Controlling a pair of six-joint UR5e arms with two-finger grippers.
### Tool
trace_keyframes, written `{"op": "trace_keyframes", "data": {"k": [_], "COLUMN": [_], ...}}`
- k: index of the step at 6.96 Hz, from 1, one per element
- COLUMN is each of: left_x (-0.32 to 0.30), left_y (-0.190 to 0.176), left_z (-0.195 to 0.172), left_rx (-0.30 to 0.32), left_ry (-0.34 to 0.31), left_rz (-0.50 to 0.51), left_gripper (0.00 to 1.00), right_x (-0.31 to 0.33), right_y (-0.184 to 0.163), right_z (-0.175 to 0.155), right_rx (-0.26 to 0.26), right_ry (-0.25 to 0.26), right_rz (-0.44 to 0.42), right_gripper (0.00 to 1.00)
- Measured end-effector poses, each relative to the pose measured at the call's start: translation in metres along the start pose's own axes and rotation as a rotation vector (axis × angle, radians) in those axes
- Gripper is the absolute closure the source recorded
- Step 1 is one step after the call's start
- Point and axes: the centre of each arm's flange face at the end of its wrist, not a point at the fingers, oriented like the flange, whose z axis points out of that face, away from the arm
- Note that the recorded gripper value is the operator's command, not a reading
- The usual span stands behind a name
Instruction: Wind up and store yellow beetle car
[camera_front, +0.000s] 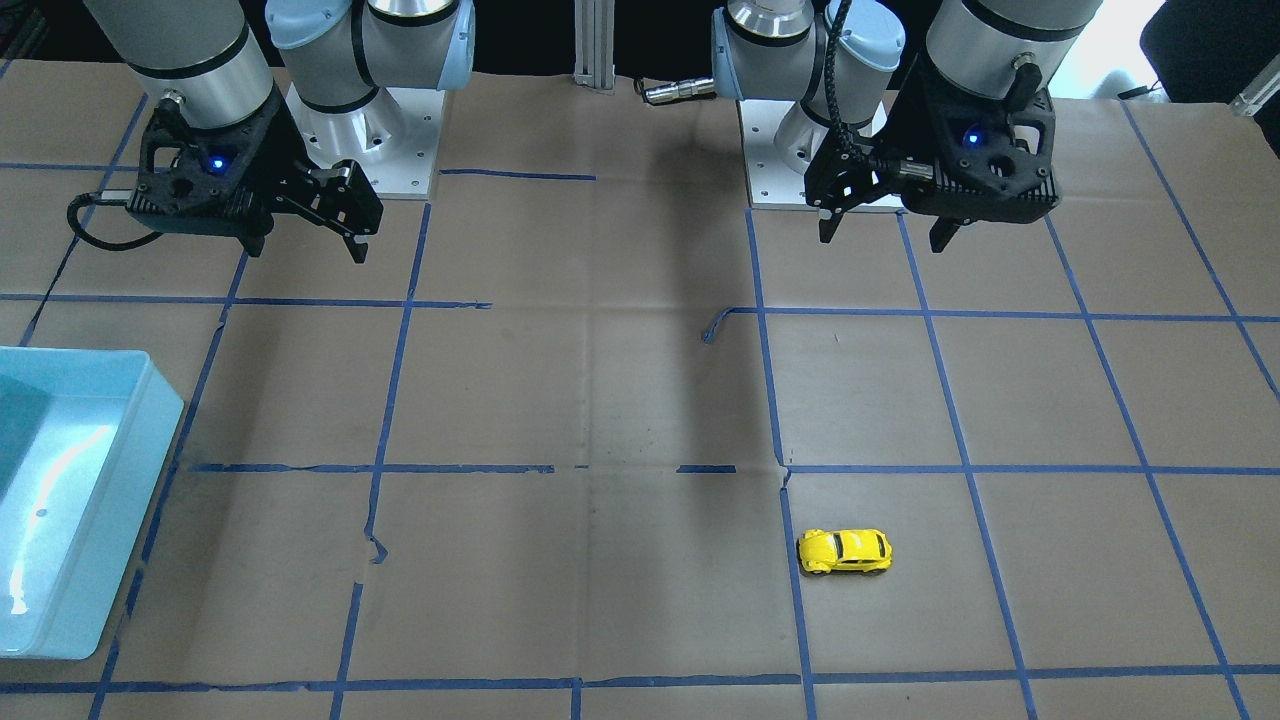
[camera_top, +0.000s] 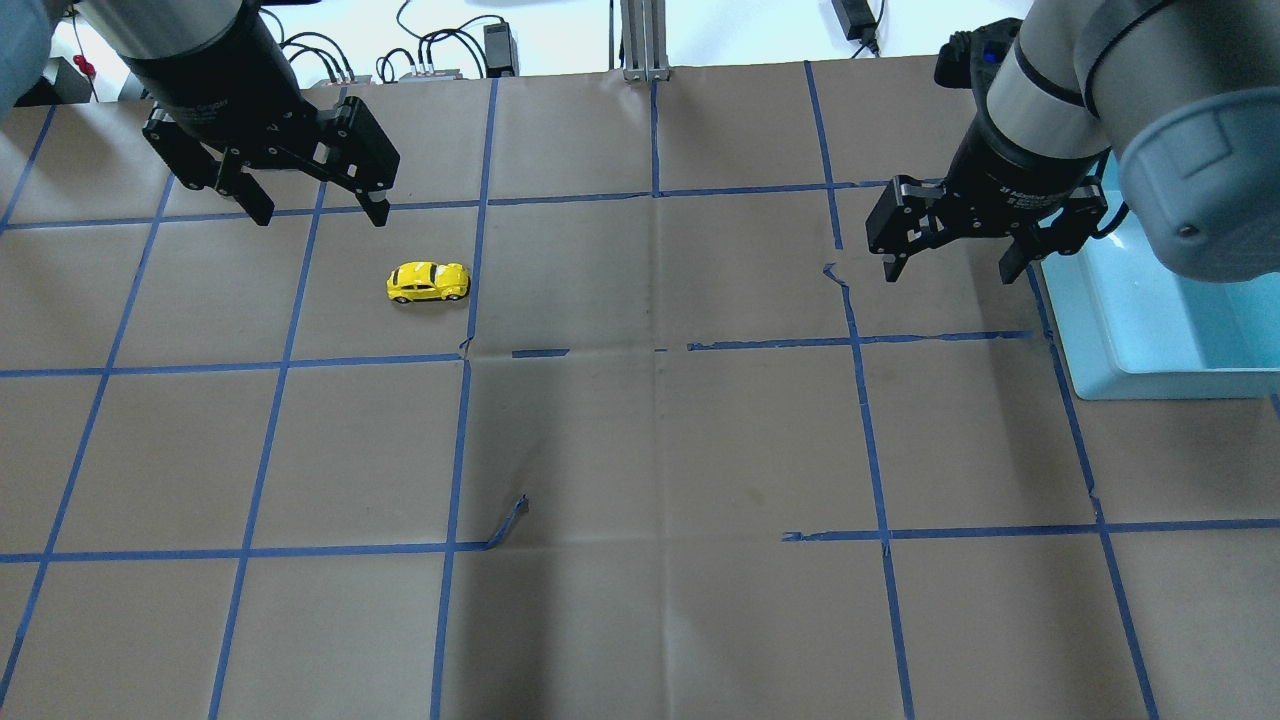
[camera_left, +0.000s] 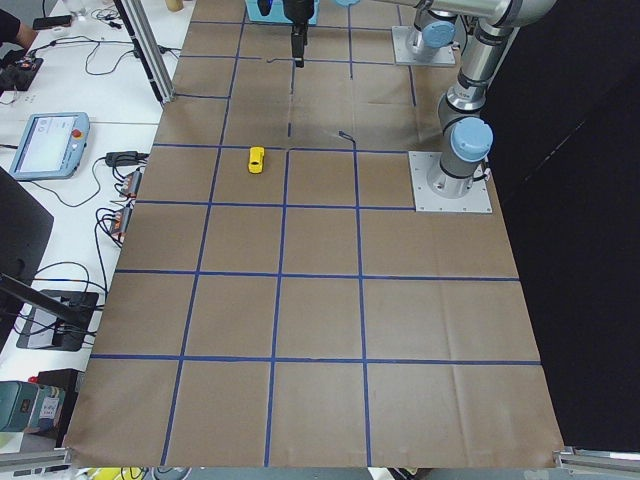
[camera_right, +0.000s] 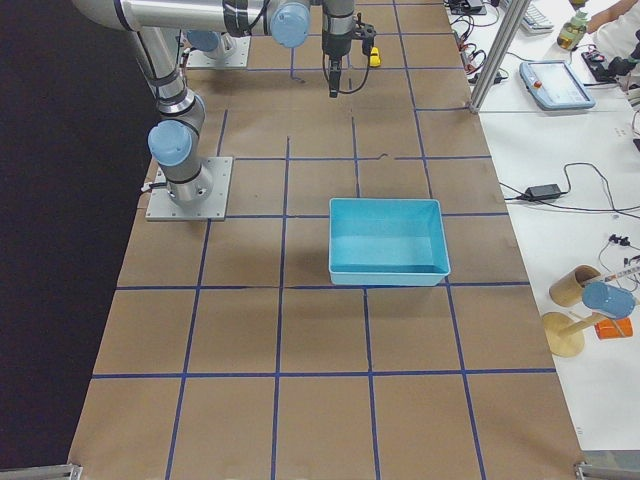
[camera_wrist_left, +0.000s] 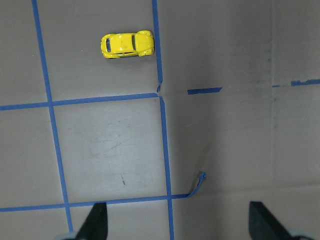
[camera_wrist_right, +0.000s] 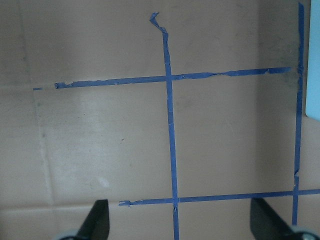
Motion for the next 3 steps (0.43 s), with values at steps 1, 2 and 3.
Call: {"op": "trace_keyframes", "data": {"k": [1, 2, 3], "left_x": [0.0023, 0.0051, 0.0061], "left_y": [-0.0001, 0.0003, 0.0012], "left_z": [0.0002, 0.0003, -0.0003], "left_rx": [0.001, 0.003, 0.004], "left_ry": [0.020, 0.047, 0.055], "left_rz": [-0.005, -0.007, -0.002], "left_gripper": [0.01, 0.01, 0.01], "right_x": [0.0001, 0.0002, 0.0003], "right_y": [-0.0001, -0.0001, -0.0001], "right_z": [-0.0008, -0.0017, -0.0023], "right_rx": [0.002, 0.004, 0.006], "right_ry": [0.001, 0.001, 0.001], "right_rz": [0.000, 0.000, 0.000], "right_gripper": [0.00, 0.00, 0.00]}}
